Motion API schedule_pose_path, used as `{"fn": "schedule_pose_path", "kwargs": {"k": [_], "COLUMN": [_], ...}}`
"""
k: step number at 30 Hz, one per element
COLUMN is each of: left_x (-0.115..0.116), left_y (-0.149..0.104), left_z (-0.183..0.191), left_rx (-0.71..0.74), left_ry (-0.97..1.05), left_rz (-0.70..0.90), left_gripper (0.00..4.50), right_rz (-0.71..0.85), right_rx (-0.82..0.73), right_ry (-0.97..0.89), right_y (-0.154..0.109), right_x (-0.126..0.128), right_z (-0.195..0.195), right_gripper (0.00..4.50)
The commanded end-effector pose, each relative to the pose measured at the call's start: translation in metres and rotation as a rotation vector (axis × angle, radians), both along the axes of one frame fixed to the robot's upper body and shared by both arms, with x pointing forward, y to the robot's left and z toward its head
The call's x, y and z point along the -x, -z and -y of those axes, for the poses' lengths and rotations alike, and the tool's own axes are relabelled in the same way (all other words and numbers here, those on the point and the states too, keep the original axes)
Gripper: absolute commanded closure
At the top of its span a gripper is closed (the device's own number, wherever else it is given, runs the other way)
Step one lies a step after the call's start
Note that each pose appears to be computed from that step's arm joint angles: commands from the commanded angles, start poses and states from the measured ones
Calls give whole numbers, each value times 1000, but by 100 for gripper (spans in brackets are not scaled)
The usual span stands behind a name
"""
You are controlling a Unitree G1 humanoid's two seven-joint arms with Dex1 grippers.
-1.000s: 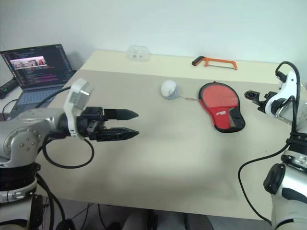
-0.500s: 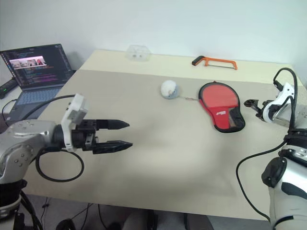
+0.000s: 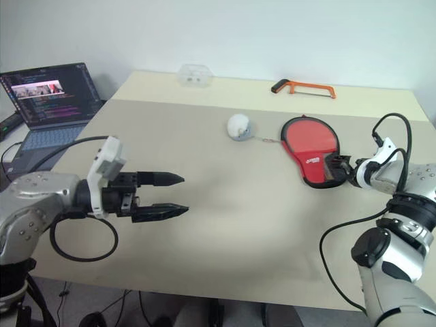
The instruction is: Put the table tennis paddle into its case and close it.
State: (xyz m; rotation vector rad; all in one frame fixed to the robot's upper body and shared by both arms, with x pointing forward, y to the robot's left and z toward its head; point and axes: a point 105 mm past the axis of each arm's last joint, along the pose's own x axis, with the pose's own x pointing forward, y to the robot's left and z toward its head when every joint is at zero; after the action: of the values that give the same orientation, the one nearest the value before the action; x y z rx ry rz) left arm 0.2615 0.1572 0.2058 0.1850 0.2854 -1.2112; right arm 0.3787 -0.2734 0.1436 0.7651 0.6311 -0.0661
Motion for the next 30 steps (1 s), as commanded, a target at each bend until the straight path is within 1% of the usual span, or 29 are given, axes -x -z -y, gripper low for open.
{"fn": "schedule_pose_path", "kwargs": {"k": [1,8,12,15,26,27,30], "left_x": [1,0,-1,-2,-5,-5,-6], "left_y": [-8,-7,-7,-7,-7,-7,-7], "left_z": [3,4,4,4,5,5,5], "left_rx": [-22,-26,-28,-29,-33,-33,-35], "left_ry": [17,17,16,17,22,22,22], "left_rz": [47,50,53,55,66,67,70], "left_gripper": [3,3,3,0,0,0,0], "right_rz": [34,31,75,99,107,106,103], "right_rx": [-5,-70,-115,-127,-113,-109,-97], "right_ry": [17,7,-11,-12,-26,-25,-33], "right_y": [-6,5,2,-1,-1,0,1], "right_x": [4,9,7,4,1,1,2], "right_z": [1,-14,-27,-33,-44,-44,-46], "right_gripper": [0,0,0,64,429,447,447]}}
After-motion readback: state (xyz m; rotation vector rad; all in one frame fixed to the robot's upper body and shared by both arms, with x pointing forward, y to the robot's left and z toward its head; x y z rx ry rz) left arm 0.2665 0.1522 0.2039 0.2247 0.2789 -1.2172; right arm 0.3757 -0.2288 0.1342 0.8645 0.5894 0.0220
